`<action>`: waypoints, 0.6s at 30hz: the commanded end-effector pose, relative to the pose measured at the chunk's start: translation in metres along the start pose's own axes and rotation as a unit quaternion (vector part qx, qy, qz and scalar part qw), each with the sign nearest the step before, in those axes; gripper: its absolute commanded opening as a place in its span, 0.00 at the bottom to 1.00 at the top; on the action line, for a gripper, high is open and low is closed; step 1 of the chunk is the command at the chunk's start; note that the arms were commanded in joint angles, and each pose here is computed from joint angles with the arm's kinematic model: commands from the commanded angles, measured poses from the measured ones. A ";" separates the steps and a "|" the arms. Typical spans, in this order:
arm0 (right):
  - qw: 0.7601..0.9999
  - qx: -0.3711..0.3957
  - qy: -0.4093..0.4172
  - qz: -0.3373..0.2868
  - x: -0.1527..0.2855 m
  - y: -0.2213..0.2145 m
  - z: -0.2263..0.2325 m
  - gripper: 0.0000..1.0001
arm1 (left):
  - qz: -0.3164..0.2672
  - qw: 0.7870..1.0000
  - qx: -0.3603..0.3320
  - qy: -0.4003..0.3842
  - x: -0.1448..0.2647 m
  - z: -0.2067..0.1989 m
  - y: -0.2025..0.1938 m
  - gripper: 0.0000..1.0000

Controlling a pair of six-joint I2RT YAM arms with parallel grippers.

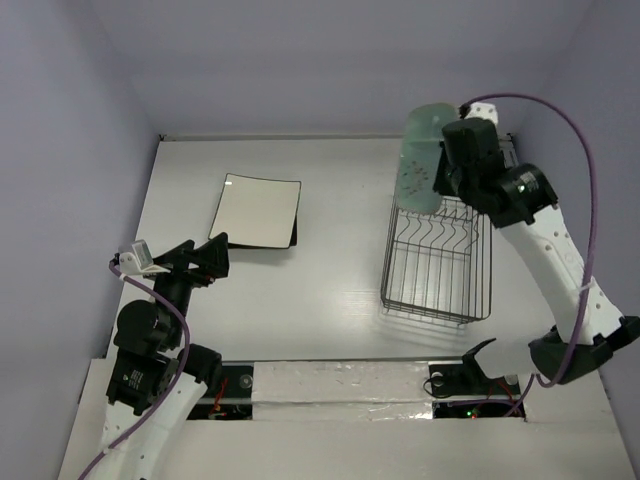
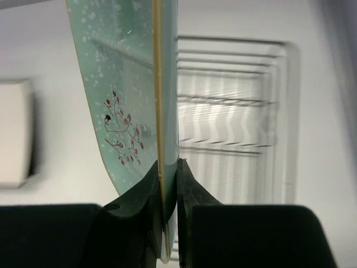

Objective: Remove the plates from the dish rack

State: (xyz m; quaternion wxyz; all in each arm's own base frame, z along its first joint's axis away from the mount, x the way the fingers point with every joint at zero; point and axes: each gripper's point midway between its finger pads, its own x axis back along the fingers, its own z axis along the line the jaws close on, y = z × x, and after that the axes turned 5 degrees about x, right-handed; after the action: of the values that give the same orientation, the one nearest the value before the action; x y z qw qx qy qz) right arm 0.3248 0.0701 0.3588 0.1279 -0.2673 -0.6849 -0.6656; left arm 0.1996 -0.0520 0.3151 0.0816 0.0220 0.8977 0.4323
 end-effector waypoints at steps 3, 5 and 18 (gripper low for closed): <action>0.950 -0.140 0.275 -0.047 0.047 -0.010 0.135 0.00 | -0.007 1.000 0.003 -0.010 -0.003 -0.006 0.004 0.97; 0.919 -0.185 0.341 -0.070 0.062 -0.008 0.165 0.00 | -0.006 1.000 0.003 -0.009 -0.003 -0.005 0.003 0.96; 0.914 -0.201 0.349 0.045 0.063 -0.173 0.288 0.00 | -0.001 1.000 0.000 -0.005 -0.006 -0.004 0.001 0.98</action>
State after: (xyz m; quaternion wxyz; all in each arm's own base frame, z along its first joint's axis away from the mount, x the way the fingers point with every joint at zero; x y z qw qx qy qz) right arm 0.2103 0.3342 0.1735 0.3930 -0.1241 -0.5232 -0.7459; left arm 0.2023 -0.0530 0.3124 0.0755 0.0252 0.8971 0.4345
